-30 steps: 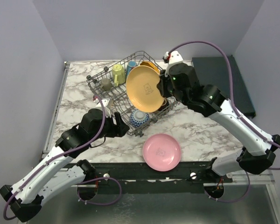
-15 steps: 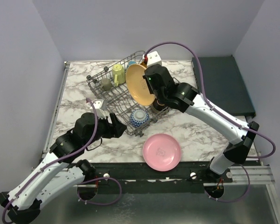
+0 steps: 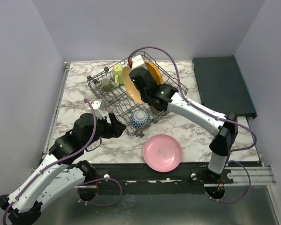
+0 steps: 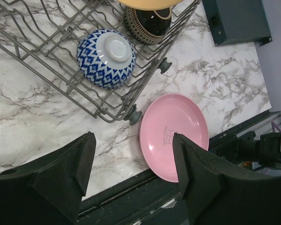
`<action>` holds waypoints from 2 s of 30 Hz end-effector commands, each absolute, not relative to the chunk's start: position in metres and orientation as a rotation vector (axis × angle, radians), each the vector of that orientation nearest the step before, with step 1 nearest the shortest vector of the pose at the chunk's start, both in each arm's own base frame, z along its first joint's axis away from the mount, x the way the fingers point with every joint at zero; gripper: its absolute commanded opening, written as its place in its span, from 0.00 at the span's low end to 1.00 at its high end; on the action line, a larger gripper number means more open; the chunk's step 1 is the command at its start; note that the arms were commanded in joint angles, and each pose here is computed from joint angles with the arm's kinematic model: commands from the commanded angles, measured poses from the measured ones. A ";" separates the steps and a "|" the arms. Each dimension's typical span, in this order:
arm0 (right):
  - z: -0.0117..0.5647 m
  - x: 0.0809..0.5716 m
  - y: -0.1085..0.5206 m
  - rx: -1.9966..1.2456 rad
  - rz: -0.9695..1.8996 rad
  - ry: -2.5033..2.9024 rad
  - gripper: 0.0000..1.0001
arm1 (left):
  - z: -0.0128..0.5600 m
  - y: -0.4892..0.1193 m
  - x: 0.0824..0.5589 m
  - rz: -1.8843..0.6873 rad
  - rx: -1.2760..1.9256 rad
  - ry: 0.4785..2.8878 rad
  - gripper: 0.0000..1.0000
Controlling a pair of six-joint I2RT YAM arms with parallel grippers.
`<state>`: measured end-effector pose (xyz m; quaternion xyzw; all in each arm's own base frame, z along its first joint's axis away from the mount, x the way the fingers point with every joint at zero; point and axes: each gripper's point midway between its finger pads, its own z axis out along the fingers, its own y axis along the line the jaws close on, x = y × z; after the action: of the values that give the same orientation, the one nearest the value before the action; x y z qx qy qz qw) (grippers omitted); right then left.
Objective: Load the mixed dishes into the dish rack
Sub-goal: Insert the plate into the dish rack.
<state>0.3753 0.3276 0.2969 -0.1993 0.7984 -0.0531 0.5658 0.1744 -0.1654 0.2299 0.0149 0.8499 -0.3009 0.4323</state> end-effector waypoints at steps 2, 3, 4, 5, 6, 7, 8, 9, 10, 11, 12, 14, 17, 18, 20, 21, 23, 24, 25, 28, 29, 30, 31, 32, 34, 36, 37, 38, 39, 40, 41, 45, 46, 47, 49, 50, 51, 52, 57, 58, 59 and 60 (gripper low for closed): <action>0.309 0.398 0.344 -0.438 -0.187 1.786 0.00 | 0.232 -0.160 0.183 -0.731 0.010 2.087 0.73; 0.307 0.401 0.345 -0.435 -0.204 1.779 0.00 | 0.232 -0.160 0.184 -0.732 0.009 2.087 0.73; 0.304 0.403 0.348 -0.442 -0.215 1.774 0.00 | 0.232 -0.159 0.185 -0.730 0.003 2.087 0.73; 0.301 0.406 0.350 -0.447 -0.225 1.769 0.00 | 0.231 -0.159 0.186 -0.731 0.002 2.089 0.73; 0.299 0.408 0.352 -0.452 -0.230 1.763 0.00 | 0.231 -0.158 0.187 -0.730 -0.002 2.088 0.73; 0.295 0.411 0.354 -0.458 -0.239 1.760 0.00 | 0.232 -0.157 0.188 -0.732 -0.007 2.086 0.73; 0.292 0.413 0.356 -0.462 -0.247 1.755 0.00 | 0.231 -0.156 0.190 -0.731 -0.013 2.086 0.73; 0.288 0.415 0.358 -0.466 -0.257 1.750 0.00 | 0.231 -0.156 0.191 -0.731 -0.018 2.087 0.73; 0.286 0.418 0.360 -0.472 -0.271 1.742 0.00 | 0.231 -0.155 0.192 -0.735 -0.019 2.086 0.73; 0.282 0.420 0.362 -0.478 -0.284 1.743 0.00 | 0.231 -0.155 0.194 -0.736 -0.021 2.086 0.73; 0.280 0.422 0.364 -0.480 -0.288 1.744 0.00 | 0.230 -0.154 0.195 -0.733 -0.025 2.091 0.73; 0.274 0.426 0.369 -0.489 -0.295 1.741 0.00 | 0.229 -0.155 0.197 -0.743 -0.026 2.097 0.73; 0.271 0.432 0.375 -0.498 -0.306 1.724 0.00 | 0.228 -0.153 0.200 -0.746 -0.036 2.103 0.73; 0.269 0.433 0.376 -0.504 -0.312 1.719 0.00 | 0.227 -0.152 0.201 -0.744 -0.041 2.104 0.73; 0.266 0.437 0.379 -0.514 -0.314 1.716 0.00 | 0.226 -0.151 0.202 -0.745 -0.046 2.105 0.73; 0.264 0.438 0.379 -0.519 -0.319 1.718 0.00 | 0.227 -0.151 0.203 -0.748 -0.047 2.103 0.73; 0.261 0.442 0.378 -0.519 -0.327 1.721 0.00 | 0.226 -0.150 0.205 -0.746 -0.051 2.107 0.73; 0.258 0.443 0.378 -0.520 -0.327 1.725 0.01 | 0.226 -0.150 0.205 -0.746 -0.055 2.107 0.73; 0.257 0.444 0.377 -0.519 -0.326 1.728 0.01 | 0.226 -0.150 0.206 -0.749 -0.056 2.107 0.73; 0.254 0.447 0.376 -0.518 -0.321 1.734 0.00 | 0.225 -0.149 0.207 -0.749 -0.059 2.109 0.73; 0.252 0.447 0.376 -0.521 -0.317 1.737 0.00 | 0.225 -0.148 0.208 -0.748 -0.062 2.109 0.73; 0.251 0.448 0.375 -0.521 -0.317 1.740 0.01 | 0.224 -0.148 0.208 -0.747 -0.065 2.112 0.73; 0.250 0.449 0.375 -0.519 -0.319 1.743 0.00 | 0.224 -0.148 0.209 -0.748 -0.065 2.112 0.73; 0.248 0.449 0.373 -0.519 -0.322 1.745 0.00 | 0.224 -0.147 0.209 -0.747 -0.068 2.113 0.73; 0.245 0.451 0.371 -0.519 -0.329 1.750 0.00 | 0.223 -0.147 0.210 -0.747 -0.072 2.114 0.73; 0.242 0.452 0.370 -0.520 -0.331 1.755 0.01 | 0.223 -0.147 0.210 -0.746 -0.072 2.116 0.73; 0.240 0.453 0.369 -0.521 -0.330 1.758 0.00 | 0.223 -0.146 0.210 -0.745 -0.072 2.116 0.73; 0.238 0.453 0.369 -0.521 -0.330 1.761 0.00 | 0.222 -0.146 0.211 -0.744 -0.076 2.119 0.73; 0.237 0.454 0.368 -0.518 -0.329 1.764 0.00 | 0.222 -0.146 0.211 -0.745 -0.077 2.117 0.73; 0.235 0.453 0.367 -0.518 -0.326 1.769 0.00 | 0.222 -0.146 0.211 -0.745 -0.078 2.117 0.73; 0.233 0.454 0.368 -0.518 -0.318 1.773 0.00 | 0.223 -0.146 0.212 -0.745 -0.079 2.117 0.73; 0.223 0.453 0.368 -0.520 -0.306 1.795 0.00 | 0.221 -0.145 0.212 -0.744 -0.082 2.122 0.72; 0.221 0.453 0.368 -0.521 -0.302 1.802 0.00 | 0.222 -0.145 0.213 -0.744 -0.083 2.119 0.72; 0.217 0.453 0.368 -0.520 -0.300 1.809 0.00 | 0.222 -0.145 0.213 -0.744 -0.084 2.119 0.72; 0.212 0.452 0.368 -0.522 -0.290 1.820 0.00 | 0.221 -0.144 0.213 -0.742 -0.085 2.119 0.72; 0.210 0.452 0.368 -0.522 -0.288 1.825 0.00 | 0.221 -0.144 0.213 -0.742 -0.085 2.120 0.72; 0.207 0.452 0.368 -0.523 -0.291 1.829 0.00 | 0.221 -0.144 0.213 -0.742 -0.088 2.120 0.72; 0.204 0.451 0.368 -0.524 -0.292 1.833 0.00 | 0.222 -0.144 0.213 -0.743 -0.089 2.119 0.72; 0.194 0.450 0.366 -0.533 -0.302 1.850 0.00 | 0.221 -0.144 0.214 -0.745 -0.094 2.120 0.72; 0.192 0.450 0.366 -0.535 -0.302 1.853 0.00 | 0.221 -0.144 0.214 -0.745 -0.096 2.121 0.72; 0.192 0.450 0.366 -0.534 -0.303 1.853 0.00 | 0.221 -0.144 0.214 -0.744 -0.096 2.123 0.72; 0.190 0.450 0.365 -0.534 -0.305 1.855 0.00 | 0.220 -0.144 0.214 -0.744 -0.096 2.123 0.72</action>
<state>0.4486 0.3639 0.2024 -0.2324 0.7810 -0.1357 0.5637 0.2135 -0.1416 0.2223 -0.0469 0.8522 -0.2931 0.4309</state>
